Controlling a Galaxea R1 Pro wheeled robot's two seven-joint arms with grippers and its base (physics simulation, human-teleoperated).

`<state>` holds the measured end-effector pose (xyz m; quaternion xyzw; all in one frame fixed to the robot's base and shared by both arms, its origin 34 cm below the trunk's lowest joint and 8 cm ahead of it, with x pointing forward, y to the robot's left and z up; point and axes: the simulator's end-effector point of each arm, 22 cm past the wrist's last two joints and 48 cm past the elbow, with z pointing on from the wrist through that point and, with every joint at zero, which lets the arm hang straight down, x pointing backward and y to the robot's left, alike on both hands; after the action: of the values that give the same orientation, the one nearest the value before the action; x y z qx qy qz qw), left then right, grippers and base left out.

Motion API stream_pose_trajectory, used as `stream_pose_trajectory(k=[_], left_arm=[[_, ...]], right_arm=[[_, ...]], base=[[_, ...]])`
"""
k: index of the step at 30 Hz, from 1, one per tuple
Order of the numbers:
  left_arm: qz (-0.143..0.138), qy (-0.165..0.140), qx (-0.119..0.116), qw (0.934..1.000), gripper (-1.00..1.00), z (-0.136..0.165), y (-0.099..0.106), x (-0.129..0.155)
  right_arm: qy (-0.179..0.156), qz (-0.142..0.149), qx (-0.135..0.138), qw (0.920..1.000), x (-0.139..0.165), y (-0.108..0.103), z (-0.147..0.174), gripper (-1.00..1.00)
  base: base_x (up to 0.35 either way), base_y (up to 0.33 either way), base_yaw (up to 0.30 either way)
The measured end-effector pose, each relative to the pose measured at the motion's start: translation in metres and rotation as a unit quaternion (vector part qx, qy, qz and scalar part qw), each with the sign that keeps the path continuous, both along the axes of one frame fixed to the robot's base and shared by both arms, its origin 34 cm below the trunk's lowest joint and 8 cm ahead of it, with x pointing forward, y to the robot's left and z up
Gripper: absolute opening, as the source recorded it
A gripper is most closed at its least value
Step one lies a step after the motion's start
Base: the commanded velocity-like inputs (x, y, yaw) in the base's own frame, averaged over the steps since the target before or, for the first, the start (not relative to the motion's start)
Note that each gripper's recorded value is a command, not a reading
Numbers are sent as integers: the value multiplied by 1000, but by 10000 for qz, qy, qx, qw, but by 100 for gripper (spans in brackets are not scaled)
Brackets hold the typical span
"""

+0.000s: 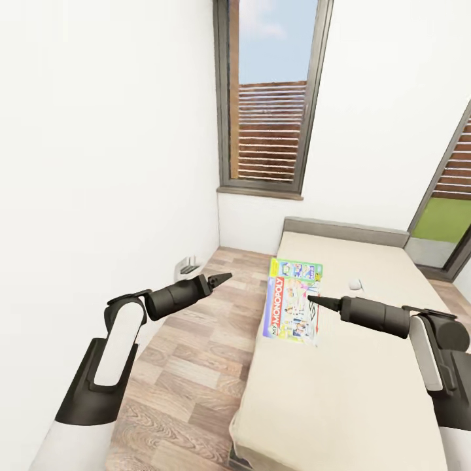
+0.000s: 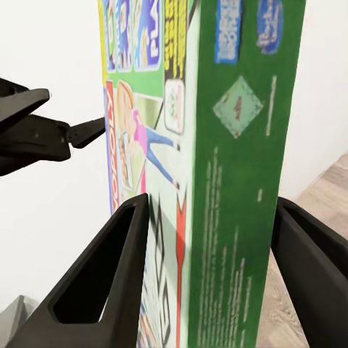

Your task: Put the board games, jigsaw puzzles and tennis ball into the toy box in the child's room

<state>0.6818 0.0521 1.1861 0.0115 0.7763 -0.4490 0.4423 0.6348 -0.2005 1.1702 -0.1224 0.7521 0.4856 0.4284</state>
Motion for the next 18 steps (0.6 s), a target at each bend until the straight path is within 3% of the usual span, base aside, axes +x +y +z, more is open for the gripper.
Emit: stream_pose_trajectory(k=[4,18], left_arm=[[-84,-23,121,9999,100,-1,-9,-4],[6,-71,240,9997,100,-1,0,-3]], right_arm=[[-20,0,-9,10000,-1,0,2,-100],[-92,-4,-21,10000,-2,0,9,-100]], base=[[0,0,243],[0,0,261]])
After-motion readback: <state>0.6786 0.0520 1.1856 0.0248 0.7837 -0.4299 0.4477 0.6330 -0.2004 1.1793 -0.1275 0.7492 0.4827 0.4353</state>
